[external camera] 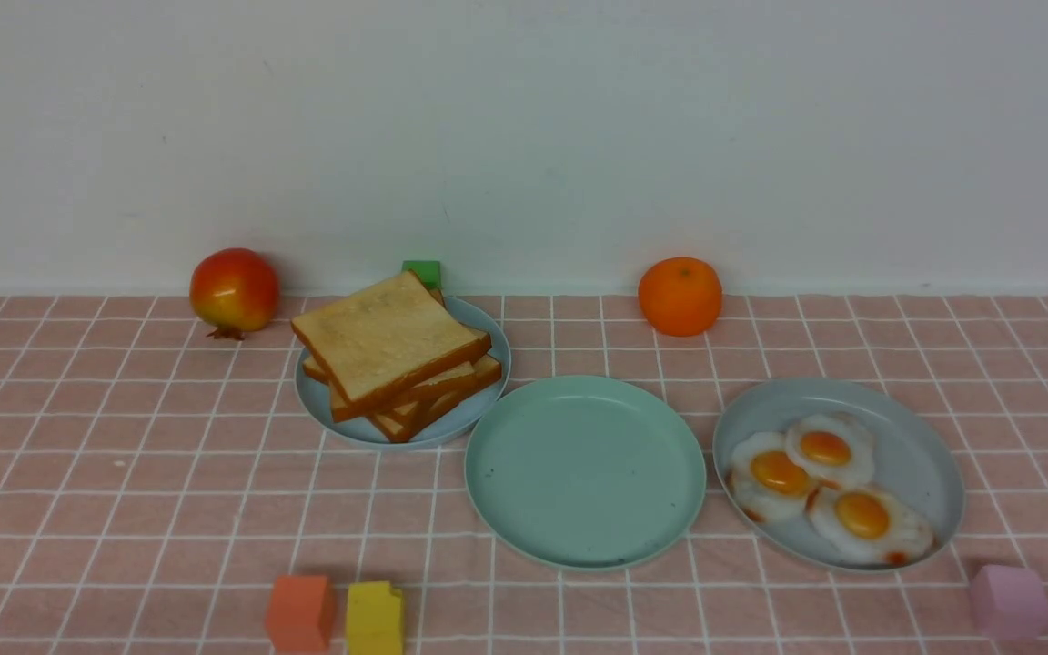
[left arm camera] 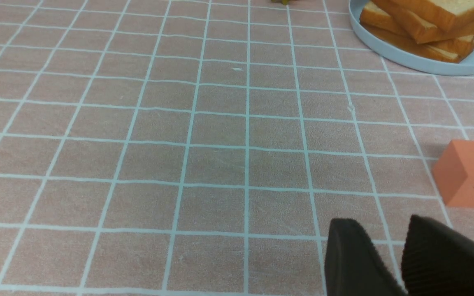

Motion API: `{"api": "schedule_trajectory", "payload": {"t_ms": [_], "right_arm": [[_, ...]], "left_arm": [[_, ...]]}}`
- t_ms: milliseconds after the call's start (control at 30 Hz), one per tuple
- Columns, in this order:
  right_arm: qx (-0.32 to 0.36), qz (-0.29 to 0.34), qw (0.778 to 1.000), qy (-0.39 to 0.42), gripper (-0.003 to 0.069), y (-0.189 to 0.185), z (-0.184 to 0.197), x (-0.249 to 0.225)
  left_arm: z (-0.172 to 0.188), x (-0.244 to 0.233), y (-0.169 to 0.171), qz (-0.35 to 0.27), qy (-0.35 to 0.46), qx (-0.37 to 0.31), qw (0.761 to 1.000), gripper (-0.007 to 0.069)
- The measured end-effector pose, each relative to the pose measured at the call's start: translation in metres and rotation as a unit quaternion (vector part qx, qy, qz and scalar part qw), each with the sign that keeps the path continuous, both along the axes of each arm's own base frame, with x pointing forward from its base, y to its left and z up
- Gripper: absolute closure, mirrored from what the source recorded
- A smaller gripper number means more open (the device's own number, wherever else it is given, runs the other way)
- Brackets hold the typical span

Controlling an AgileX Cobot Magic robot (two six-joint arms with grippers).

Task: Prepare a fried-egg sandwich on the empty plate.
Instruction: Use the left arm to grab a slice of bread

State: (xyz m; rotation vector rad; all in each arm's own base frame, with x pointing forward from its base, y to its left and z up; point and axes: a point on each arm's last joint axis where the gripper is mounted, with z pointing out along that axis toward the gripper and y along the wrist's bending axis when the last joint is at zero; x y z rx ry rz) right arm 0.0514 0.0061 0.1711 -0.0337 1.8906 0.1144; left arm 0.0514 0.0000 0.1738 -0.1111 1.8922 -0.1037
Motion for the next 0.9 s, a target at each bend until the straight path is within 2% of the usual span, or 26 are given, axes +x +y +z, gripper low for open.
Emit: {"api": "schedule_trajectory", "payload": {"t_ms": [133, 667, 900], "right_arm": [[0.0, 0.0, 1.0, 0.0, 0.0419, 0.0, 0.0, 0.0], [-0.01, -0.001, 1.0, -0.004, 0.0419, -0.001, 0.001, 0.0], [-0.005, -0.005, 0.997, -0.079, 0.0419, -0.001, 0.012, 0.004]], "left_arm": [[0.0, 0.0, 0.002, 0.002, -0.001, 0.022, 1.0, 0.0386], [0.002, 0.002, 0.0, -0.001, -0.023, 0.007, 1.0, 0.0386], [0.003, 0.002, -0.001, -0.003, -0.036, -0.011, 0.999, 0.0386]]}}
